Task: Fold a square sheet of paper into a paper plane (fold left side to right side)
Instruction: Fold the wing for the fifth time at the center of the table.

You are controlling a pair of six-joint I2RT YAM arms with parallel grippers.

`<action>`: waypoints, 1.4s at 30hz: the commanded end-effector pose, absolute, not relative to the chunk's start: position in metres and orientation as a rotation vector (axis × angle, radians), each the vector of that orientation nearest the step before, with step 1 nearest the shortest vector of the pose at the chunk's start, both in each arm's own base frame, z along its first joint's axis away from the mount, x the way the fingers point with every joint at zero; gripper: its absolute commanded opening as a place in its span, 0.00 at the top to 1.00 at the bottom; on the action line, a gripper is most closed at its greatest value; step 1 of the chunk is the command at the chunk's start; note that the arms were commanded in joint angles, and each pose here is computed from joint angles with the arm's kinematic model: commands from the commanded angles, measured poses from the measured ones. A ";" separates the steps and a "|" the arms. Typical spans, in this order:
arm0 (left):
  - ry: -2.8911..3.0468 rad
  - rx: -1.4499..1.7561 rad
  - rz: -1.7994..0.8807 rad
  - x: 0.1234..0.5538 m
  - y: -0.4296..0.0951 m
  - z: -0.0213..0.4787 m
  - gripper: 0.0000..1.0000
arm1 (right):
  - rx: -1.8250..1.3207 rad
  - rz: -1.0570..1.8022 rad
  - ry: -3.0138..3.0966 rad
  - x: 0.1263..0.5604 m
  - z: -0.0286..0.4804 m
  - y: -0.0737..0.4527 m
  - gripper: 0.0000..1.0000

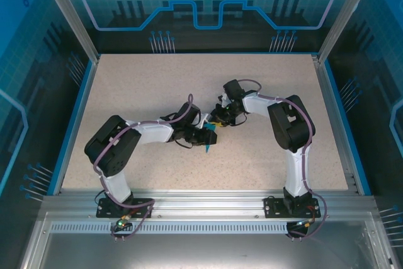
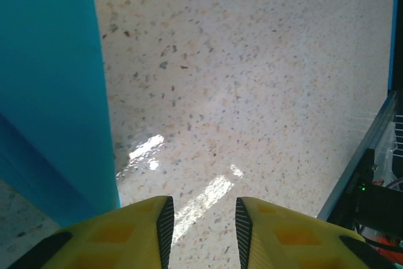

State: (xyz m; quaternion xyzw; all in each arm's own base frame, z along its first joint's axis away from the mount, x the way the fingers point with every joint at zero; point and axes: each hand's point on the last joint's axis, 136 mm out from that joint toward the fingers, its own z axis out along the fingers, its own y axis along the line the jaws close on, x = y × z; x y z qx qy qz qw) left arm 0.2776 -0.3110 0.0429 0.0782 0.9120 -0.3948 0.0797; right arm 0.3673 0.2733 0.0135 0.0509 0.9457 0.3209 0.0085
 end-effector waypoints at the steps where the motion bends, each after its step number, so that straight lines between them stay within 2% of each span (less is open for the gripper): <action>1: 2.741 0.259 -1.159 0.277 -0.312 0.037 0.65 | 0.201 0.870 3.090 0.346 -0.024 0.261 0.79; 23: 2.852 0.176 -1.106 0.255 -0.294 -0.003 0.67 | 0.163 0.897 3.058 0.351 -0.016 0.264 0.79; 30: 2.906 0.146 -1.056 0.242 -0.286 -0.019 0.69 | 0.058 1.005 2.905 0.370 0.034 0.268 0.81; 32: 2.906 0.138 -1.054 0.241 -0.286 -0.020 0.69 | 0.032 1.013 2.865 0.371 0.052 0.263 0.84; 36: 2.904 0.131 -1.040 0.243 -0.284 -0.019 0.72 | 0.022 1.016 2.851 0.358 0.067 0.252 0.90; 42: 2.915 0.127 -1.015 0.243 -0.283 -0.021 0.74 | 0.013 1.122 2.863 0.332 0.059 0.260 0.92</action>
